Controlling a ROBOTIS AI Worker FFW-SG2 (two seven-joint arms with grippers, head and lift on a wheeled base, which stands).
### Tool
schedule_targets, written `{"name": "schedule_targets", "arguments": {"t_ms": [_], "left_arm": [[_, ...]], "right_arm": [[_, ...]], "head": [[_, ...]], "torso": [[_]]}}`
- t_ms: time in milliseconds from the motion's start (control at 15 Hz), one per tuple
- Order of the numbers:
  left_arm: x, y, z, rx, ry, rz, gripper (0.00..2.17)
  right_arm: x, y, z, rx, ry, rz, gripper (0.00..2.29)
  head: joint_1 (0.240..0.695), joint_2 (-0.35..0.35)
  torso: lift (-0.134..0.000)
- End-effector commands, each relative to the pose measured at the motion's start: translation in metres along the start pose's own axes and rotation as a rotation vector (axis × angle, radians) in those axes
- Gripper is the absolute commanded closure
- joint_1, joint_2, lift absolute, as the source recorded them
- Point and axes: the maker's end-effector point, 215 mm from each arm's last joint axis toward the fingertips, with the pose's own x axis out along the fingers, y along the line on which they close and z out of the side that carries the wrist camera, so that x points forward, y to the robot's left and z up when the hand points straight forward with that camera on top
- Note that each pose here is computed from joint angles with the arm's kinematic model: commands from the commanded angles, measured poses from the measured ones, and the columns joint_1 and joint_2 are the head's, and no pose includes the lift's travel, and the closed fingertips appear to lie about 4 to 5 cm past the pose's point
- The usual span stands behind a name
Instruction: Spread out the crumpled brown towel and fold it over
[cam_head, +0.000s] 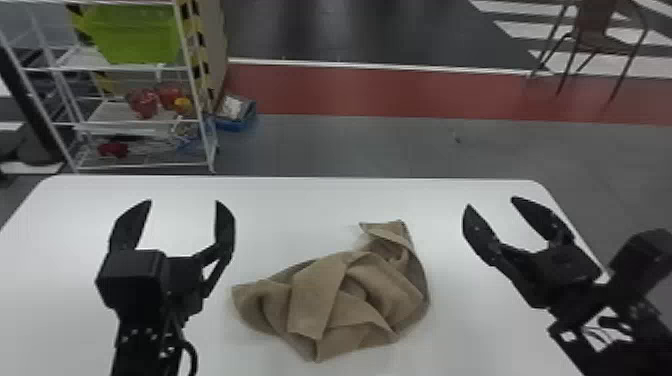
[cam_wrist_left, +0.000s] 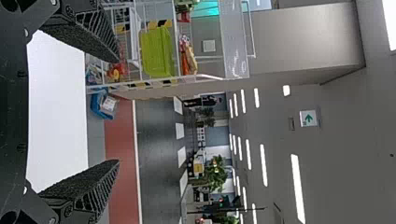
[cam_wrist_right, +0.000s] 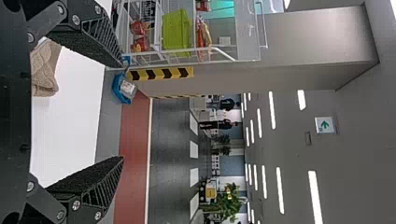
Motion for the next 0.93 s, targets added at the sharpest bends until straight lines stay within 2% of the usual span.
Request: {"name": "schedule_targets", "arguments": {"t_ms": [0,600,867], "left_arm": [[0.001,0.000,0.001,0.002,-0.002,0.000,0.14],[0.000,0.001,0.001,0.006,-0.002,0.003,0.15],[0.000,0.001,-0.004,0.006,0.005,0.001,0.15]], "right_arm": [[0.000,0.000,0.000,0.001,0.000,0.000,0.20],[0.000,-0.001,-0.001,0.005,0.007,0.006,0.20],[0.028,-0.003,0.000,0.031,0.045,0.021,0.22]], "head": [[0.695,-0.089],[0.695,-0.088],[0.695,-0.089]], "torso": [[-0.123],[-0.123],[-0.123]]}}
